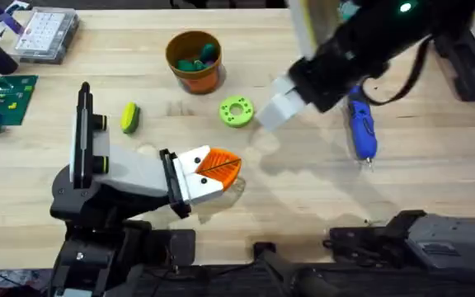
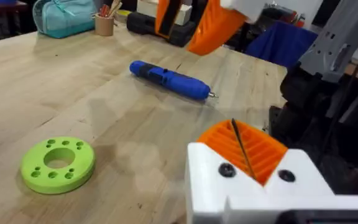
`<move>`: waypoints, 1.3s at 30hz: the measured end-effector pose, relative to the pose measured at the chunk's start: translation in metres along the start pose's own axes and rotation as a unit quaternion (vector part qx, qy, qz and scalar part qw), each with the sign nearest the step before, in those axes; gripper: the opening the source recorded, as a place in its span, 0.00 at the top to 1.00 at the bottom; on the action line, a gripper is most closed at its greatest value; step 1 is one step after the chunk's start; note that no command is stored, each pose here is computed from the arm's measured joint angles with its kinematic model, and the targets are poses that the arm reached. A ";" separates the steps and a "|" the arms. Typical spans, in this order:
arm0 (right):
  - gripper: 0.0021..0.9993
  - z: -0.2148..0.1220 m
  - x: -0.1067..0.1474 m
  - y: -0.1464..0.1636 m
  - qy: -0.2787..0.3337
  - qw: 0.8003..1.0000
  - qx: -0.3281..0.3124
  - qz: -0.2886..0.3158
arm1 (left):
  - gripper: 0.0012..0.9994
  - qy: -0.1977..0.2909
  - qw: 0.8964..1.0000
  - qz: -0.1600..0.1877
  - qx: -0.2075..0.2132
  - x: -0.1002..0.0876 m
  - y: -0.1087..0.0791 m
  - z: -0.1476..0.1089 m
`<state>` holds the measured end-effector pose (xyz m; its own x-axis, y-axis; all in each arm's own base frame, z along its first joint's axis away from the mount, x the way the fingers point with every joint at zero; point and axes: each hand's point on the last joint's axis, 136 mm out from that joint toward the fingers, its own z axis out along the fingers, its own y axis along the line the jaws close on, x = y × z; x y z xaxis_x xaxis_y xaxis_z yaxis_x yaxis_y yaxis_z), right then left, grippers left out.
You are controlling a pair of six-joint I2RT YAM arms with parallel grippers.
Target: Pick up the gripper from the table and insert it into the empty holder that is missing its gripper. Then pick up a screw, insert it into the mounting hole, and use the screwdriver to tighten it. Finally, clean up the table by picking up the vegetable and placing it into the bucket.
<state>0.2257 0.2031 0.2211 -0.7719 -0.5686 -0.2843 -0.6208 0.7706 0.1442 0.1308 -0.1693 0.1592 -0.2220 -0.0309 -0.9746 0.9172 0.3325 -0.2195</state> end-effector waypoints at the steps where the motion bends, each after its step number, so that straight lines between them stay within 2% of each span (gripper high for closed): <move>1: 0.02 -0.001 0.003 -0.007 0.006 1.000 0.003 0.015 | 0.99 0.000 1.000 0.000 0.000 0.000 0.000 0.000; 9: 0.02 -0.003 0.016 -0.054 0.015 0.993 0.026 0.111 | 0.99 0.000 1.000 0.000 0.000 0.000 0.000 0.000; 17: 0.02 0.014 0.062 -0.086 0.027 0.981 0.060 0.184 | 0.99 0.000 1.000 0.000 0.000 0.000 0.000 0.000; 27: 0.02 0.034 0.096 -0.145 0.000 0.953 0.097 0.287 | 0.99 0.000 1.000 0.000 0.000 0.000 0.000 0.000; 39: 0.02 0.052 0.111 -0.211 -0.004 0.939 0.123 0.321 | 0.99 0.000 1.000 0.000 0.000 0.000 0.000 0.000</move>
<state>0.2781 -0.0082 0.1095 -0.9746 0.0365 -0.2212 0.0227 0.9977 0.0645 0.1307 -0.1693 0.1592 -0.2220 -0.0309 -0.9746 0.9173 0.3323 -0.2195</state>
